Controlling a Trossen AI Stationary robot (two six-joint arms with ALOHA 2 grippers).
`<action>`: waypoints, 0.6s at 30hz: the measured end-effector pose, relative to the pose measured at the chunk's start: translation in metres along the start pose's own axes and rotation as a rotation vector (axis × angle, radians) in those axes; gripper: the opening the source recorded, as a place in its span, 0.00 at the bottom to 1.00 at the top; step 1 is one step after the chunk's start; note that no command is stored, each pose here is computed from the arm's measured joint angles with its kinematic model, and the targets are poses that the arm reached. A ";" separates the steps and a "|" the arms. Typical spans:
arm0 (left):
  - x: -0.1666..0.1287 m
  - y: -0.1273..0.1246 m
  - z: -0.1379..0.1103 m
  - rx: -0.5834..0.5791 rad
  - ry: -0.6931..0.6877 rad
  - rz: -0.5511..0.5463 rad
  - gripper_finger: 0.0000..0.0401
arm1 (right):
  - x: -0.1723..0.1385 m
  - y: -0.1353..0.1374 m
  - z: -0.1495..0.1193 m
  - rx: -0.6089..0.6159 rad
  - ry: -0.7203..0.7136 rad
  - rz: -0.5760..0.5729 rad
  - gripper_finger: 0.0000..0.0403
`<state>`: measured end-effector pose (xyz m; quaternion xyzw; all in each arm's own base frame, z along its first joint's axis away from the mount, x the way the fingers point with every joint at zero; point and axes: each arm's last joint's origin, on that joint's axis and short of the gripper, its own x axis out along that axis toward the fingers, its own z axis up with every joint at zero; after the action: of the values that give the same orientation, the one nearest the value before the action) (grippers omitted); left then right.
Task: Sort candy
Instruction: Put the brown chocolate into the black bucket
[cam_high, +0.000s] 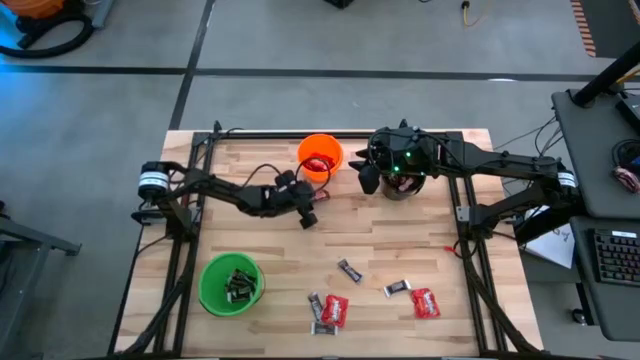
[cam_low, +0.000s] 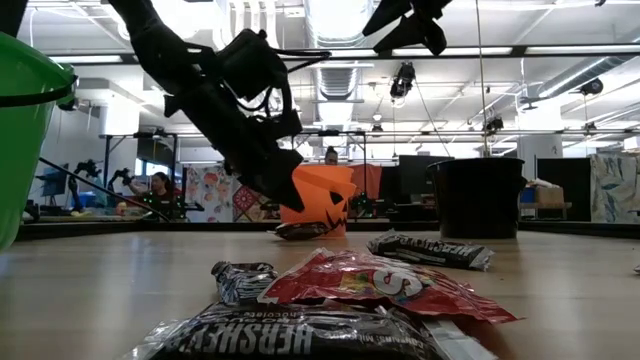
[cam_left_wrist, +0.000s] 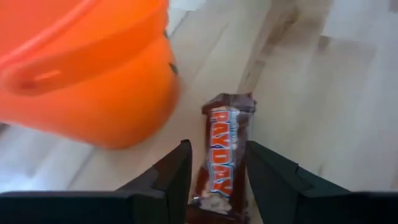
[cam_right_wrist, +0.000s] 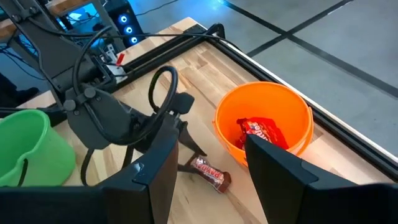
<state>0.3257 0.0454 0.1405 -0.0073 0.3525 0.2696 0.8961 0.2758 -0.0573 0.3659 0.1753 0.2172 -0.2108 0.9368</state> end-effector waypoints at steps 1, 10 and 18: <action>0.001 0.001 0.000 -0.015 0.002 -0.018 0.35 | 0.000 0.000 0.000 0.000 0.000 0.000 0.45; 0.014 0.006 -0.008 -0.035 0.061 -0.078 0.45 | 0.000 0.000 0.000 0.001 0.000 0.000 0.45; 0.022 0.006 -0.014 -0.036 0.085 -0.114 0.38 | 0.000 0.000 0.000 0.002 0.002 -0.001 0.45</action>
<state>0.3275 0.0581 0.1172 -0.0550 0.3845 0.2241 0.8938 0.2757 -0.0573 0.3657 0.1766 0.2179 -0.2113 0.9363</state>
